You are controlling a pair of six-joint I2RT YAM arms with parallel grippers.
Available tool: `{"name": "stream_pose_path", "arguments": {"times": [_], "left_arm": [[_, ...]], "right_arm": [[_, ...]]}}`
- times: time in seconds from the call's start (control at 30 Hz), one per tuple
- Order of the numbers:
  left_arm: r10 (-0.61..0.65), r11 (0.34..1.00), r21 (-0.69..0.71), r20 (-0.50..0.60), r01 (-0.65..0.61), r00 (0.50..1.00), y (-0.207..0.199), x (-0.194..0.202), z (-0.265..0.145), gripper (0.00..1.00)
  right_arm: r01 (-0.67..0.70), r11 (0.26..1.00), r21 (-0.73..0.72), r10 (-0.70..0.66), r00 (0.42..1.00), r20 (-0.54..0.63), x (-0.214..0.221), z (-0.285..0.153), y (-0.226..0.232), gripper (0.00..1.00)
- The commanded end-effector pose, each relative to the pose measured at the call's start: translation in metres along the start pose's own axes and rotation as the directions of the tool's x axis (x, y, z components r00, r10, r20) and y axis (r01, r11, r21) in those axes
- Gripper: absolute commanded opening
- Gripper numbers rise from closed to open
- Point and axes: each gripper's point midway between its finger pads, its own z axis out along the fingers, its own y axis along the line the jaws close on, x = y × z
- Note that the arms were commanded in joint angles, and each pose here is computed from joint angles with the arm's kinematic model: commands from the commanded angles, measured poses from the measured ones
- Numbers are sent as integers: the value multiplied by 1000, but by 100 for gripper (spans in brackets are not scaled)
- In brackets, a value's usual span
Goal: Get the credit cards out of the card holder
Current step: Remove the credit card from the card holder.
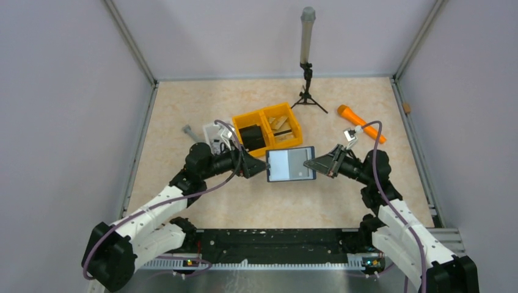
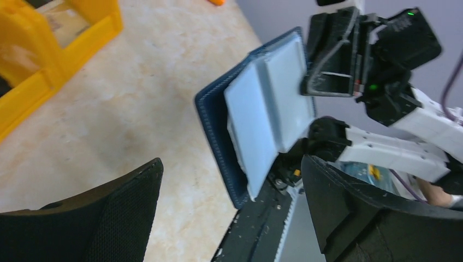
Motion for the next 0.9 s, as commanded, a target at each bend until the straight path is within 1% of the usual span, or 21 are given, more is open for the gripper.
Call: {"name": "stream_pose_path", "arguments": {"times": [0.0, 0.07, 0.17, 0.23, 0.3, 0.37, 0.43, 0.57, 0.6, 0.63, 0.73, 0.77, 0.87], "left_arm": [[-12, 967, 254, 1, 11, 1000, -53, -11, -3, 99], [-19, 966, 259, 3, 18, 1000, -51, -7, -2, 99], [-30, 965, 261, -25, 35, 999, -51, 0, 3, 99], [-34, 960, 276, -50, 47, 998, -54, 5, 8, 96], [-32, 957, 286, -58, 47, 998, -57, 6, 12, 88], [-31, 958, 283, -70, 50, 997, -59, 7, 17, 75], [-35, 964, 260, -77, 54, 996, -55, 7, 23, 60], [-40, 968, 243, -78, 58, 996, -50, 7, 29, 5], [-39, 967, 247, -84, 58, 996, -51, 8, 29, 0], [-35, 968, 247, -84, 55, 996, -51, 9, 28, 0], [-34, 981, 188, -65, 46, 997, -41, 8, 26, 0], [-32, 985, 170, -58, 41, 998, -38, 8, 26, 0], [-33, 990, 137, -63, 41, 997, -30, 10, 26, 0]], "right_arm": [[38, 995, -90, -35, 999, 27, -10, -2, 27, 0], [39, 995, -91, -37, 999, 21, -9, -3, 28, 0], [36, 994, -99, -34, 999, 20, -7, -5, 31, 0], [38, 994, -98, -36, 999, 25, -6, -6, 32, 0], [47, 995, -88, -45, 999, 28, -7, -5, 31, 0], [52, 995, -82, -51, 999, 20, -6, -4, 31, 0], [59, 995, -84, -58, 998, 12, -5, -3, 32, 0], [71, 994, -85, -72, 997, -8, -1, 0, 33, 0], [72, 994, -88, -74, 997, -18, 1, 0, 33, 3], [78, 993, -93, -81, 996, -23, 2, 0, 34, 10], [100, 990, -101, -103, 994, -23, 3, -2, 35, 36], [106, 989, -104, -108, 994, -19, 4, -3, 36, 40], [118, 988, -103, -119, 993, 2, 4, -7, 37, 42]]}}
